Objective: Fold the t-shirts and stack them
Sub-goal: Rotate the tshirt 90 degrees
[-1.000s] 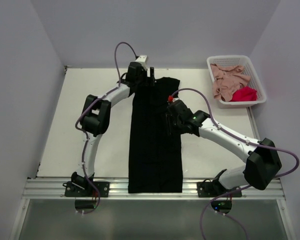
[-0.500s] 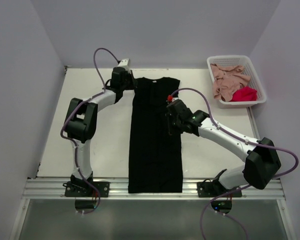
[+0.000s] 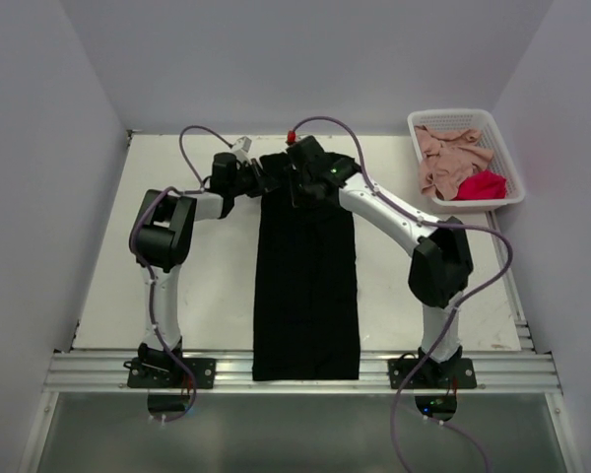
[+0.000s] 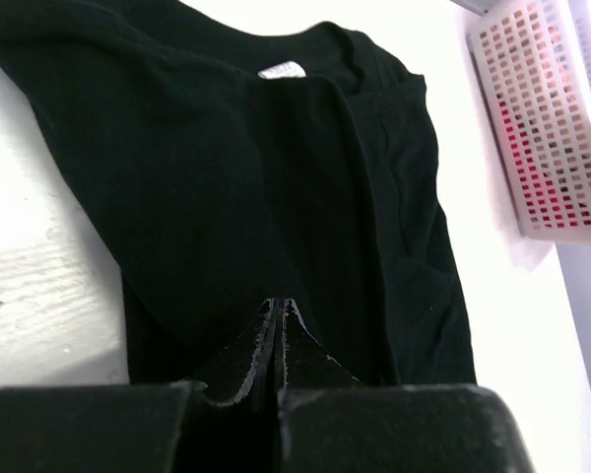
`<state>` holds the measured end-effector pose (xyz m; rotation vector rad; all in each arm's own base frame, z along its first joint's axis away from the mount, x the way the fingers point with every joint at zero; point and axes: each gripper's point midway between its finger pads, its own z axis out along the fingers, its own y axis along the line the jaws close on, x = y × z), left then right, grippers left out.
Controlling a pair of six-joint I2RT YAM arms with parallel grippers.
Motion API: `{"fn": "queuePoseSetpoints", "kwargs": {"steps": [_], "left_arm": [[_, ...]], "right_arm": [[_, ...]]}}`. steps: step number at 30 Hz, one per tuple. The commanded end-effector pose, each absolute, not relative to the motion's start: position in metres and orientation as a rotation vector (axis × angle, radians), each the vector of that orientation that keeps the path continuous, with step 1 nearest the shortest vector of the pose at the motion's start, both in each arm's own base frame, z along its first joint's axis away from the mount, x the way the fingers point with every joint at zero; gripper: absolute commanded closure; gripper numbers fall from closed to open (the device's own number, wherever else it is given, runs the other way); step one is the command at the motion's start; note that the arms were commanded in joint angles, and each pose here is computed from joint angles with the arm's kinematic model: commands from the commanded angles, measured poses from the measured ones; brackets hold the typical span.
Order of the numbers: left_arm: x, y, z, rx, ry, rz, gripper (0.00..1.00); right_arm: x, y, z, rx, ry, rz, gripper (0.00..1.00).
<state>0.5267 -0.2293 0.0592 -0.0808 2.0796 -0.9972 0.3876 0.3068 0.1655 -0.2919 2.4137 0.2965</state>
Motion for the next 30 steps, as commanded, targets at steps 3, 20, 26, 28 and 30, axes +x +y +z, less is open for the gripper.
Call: {"fn": "queuePoseSetpoints", "kwargs": {"steps": [3, 20, 26, 28, 30], "left_arm": [[0.522, -0.234, 0.08, -0.023, 2.005, -1.062, 1.0], [0.515, -0.216, 0.029, -0.088, 2.178, -0.909, 1.0], [0.512, -0.211, 0.013, -0.106, 2.228, -0.87, 1.0], [0.512, -0.211, 0.013, -0.106, 2.228, -0.87, 1.0], [0.512, -0.211, 0.011, -0.111, 2.233, -0.871, 1.0]], "right_arm": [[0.427, 0.308, 0.141, -0.372, 2.465, 0.141, 1.0], [0.485, 0.32, 0.097, -0.375, 2.495, 0.198, 1.0], [0.494, 0.319, 0.094, -0.377, 2.493, 0.218, 0.52], [0.495, 0.317, 0.089, -0.377, 2.501, 0.21, 0.47], [0.494, 0.317, 0.086, -0.379, 2.511, 0.21, 0.46]]}}
